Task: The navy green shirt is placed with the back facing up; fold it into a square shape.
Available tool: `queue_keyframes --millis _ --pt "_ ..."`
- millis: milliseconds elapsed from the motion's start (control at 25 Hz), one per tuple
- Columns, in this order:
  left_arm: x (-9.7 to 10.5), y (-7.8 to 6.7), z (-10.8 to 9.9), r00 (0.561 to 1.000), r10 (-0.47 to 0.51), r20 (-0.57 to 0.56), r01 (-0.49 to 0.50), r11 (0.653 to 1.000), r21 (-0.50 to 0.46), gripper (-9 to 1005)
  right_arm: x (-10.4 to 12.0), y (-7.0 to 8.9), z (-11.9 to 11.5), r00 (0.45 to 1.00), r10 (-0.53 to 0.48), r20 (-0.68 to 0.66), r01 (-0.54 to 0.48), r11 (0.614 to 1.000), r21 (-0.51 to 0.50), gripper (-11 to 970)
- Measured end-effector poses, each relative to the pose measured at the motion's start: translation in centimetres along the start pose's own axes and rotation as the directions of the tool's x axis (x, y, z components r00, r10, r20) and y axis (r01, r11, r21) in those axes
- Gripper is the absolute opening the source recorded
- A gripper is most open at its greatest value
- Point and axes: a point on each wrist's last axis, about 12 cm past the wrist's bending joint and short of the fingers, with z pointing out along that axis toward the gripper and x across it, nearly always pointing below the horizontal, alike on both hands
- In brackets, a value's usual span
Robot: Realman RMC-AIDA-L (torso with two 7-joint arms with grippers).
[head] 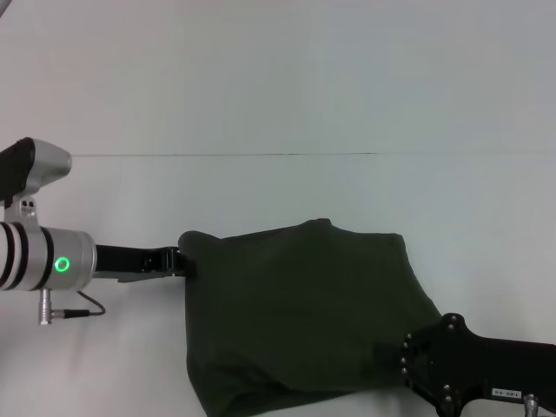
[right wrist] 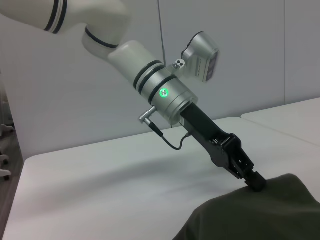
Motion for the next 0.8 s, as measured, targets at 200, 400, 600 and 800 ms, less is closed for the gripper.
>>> queue_keyframes --millis 200,400,600,800 --pt "-1.3 0.6 -0.7 0.999 0.021 0.04 -0.019 0.999 -0.045 59 -0.2 0.0 0.1 1.0 0.0 0.008 0.0 1.0 -0.009 0" --pt "-2.2 0.7 -1.2 0.998 0.038 0.051 -0.035 0.998 -0.056 66 -0.2 0.1 0.4 1.0 0.009 0.016 -0.009 1.0 -0.022 0" --pt "-1.6 0.3 -1.0 1.0 0.003 0.025 -0.003 1.0 -0.017 72 -0.4 0.0 0.5 1.0 0.007 0.019 -0.006 1.0 -0.027 0" --pt "-0.8 0.4 -0.9 0.999 -0.038 0.022 0.038 0.999 -0.001 79 -0.5 -0.1 0.7 1.0 0.002 0.02 -0.001 0.999 -0.032 0"
